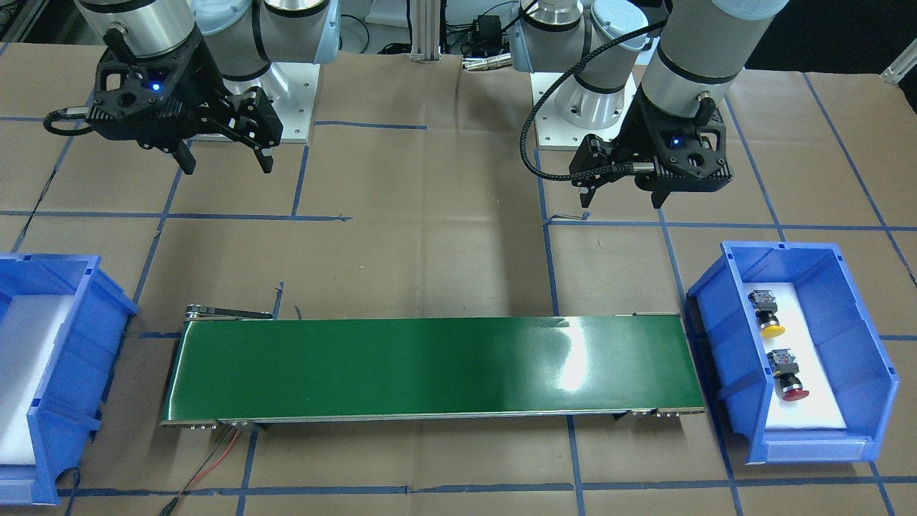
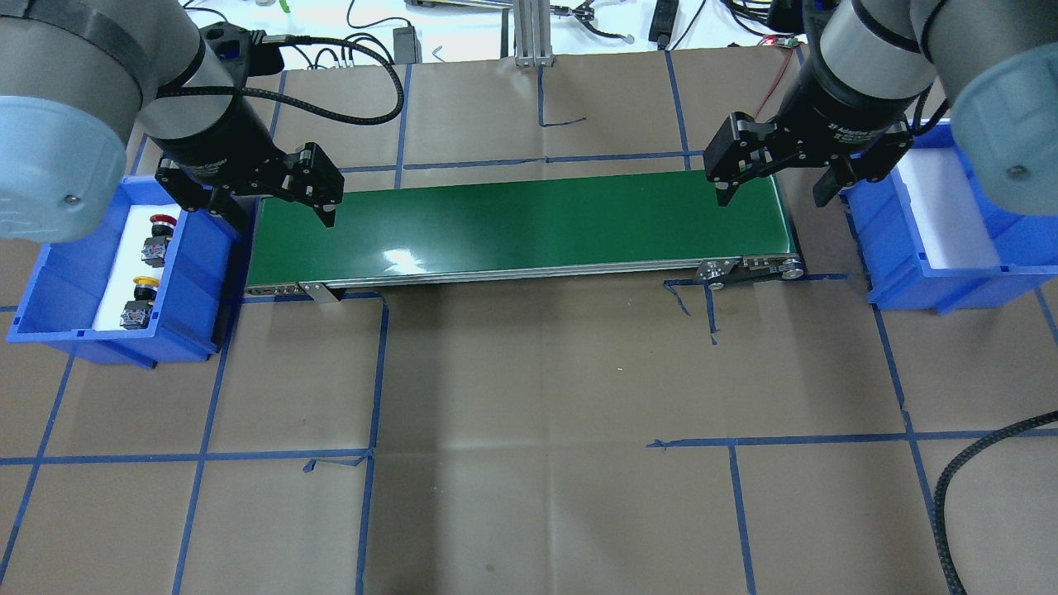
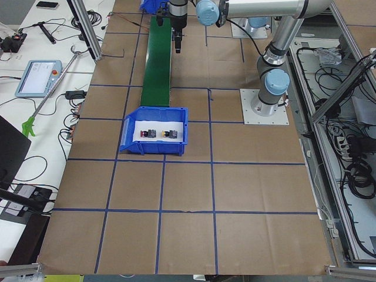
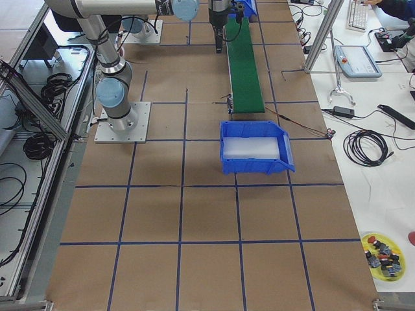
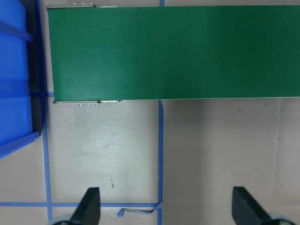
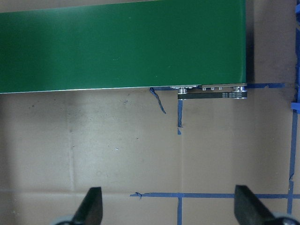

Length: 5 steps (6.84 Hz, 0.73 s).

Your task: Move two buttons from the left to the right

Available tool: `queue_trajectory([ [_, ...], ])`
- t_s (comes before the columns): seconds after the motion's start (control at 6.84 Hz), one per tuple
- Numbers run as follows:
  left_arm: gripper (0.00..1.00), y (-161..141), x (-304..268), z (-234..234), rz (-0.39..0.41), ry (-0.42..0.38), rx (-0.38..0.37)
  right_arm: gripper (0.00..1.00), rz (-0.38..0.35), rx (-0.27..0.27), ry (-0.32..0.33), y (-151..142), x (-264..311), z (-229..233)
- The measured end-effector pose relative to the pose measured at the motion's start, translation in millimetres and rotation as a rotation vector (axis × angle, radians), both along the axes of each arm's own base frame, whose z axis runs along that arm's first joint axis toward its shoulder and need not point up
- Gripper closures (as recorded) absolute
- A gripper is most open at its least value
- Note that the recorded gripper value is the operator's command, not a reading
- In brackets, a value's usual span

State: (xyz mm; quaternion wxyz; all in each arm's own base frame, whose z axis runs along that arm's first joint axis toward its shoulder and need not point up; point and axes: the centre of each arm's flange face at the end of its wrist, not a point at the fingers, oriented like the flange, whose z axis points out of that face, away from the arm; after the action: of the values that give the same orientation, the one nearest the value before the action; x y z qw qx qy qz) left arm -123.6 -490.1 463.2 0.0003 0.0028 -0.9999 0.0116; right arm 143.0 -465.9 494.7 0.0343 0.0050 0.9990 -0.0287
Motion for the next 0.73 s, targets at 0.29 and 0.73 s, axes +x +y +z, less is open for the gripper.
queue_trajectory([
  [0.29, 0.00, 0.4, 0.0, 0.5, 0.001, 0.000, 0.000, 0.00, 0.002, 0.012, 0.004, 0.2, 1.0, -3.2],
  [0.73, 0.00, -0.2, -0.1, -1.1, 0.001, 0.001, 0.004, 0.00, 0.009, 0.018, 0.004, -6.9, 1.3, -9.8],
])
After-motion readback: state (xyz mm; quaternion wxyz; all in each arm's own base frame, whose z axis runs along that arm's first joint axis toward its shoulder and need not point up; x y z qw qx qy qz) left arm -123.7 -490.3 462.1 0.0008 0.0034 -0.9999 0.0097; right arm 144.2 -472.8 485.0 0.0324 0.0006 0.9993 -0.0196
